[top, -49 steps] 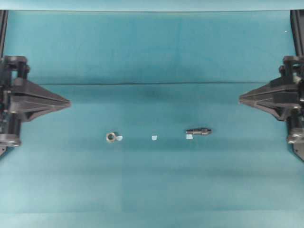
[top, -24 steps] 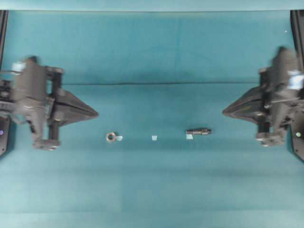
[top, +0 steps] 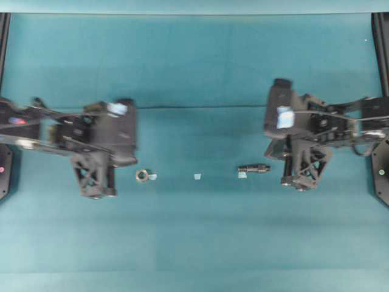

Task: Insert the washer onto the shaft with both hands.
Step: 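Move left gripper over the washer and right gripper over the shaft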

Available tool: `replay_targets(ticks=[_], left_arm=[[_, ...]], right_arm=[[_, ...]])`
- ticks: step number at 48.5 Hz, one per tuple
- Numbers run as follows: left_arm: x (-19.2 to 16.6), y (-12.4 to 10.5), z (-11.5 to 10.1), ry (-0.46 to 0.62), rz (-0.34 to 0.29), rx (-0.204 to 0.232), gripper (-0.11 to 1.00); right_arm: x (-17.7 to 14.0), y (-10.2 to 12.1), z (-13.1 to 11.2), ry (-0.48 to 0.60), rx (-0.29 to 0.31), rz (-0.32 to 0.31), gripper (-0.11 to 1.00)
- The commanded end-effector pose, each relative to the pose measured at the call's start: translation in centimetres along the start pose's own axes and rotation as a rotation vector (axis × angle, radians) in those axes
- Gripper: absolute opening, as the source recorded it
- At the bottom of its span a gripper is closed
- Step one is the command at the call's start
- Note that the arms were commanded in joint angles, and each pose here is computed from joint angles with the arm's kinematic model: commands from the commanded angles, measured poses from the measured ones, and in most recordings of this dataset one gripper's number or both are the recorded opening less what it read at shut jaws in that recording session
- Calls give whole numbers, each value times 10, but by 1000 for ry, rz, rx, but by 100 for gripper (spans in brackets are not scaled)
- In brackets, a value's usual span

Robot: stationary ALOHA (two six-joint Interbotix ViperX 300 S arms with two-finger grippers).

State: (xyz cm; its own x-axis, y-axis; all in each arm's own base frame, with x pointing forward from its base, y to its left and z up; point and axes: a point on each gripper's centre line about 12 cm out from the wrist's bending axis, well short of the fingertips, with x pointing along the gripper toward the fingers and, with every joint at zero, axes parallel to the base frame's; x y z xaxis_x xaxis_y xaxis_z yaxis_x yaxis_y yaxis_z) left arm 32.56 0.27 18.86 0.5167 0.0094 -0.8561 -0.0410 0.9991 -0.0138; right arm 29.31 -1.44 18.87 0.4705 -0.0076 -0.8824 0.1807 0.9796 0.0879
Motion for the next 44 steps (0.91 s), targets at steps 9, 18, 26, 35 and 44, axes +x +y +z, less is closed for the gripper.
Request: replay_targets(ticks=[9, 18, 26, 35, 44], left_arm=[[25, 0, 3, 126, 8, 7, 2], [31, 0, -2, 164, 9, 9, 2], [31, 0, -1, 159, 9, 7, 2], [33, -1, 3, 109, 5, 13, 2], [33, -2, 5, 89, 3, 13, 2]], right_arm=[[14, 6, 2, 72, -70, -5, -10], [21, 7, 0, 96, -94, -6, -10], [24, 6, 0, 99, -113, -7, -10], [29, 6, 1, 94, -118, -6, -9], [35, 6, 2, 83, -120, -6, -3]])
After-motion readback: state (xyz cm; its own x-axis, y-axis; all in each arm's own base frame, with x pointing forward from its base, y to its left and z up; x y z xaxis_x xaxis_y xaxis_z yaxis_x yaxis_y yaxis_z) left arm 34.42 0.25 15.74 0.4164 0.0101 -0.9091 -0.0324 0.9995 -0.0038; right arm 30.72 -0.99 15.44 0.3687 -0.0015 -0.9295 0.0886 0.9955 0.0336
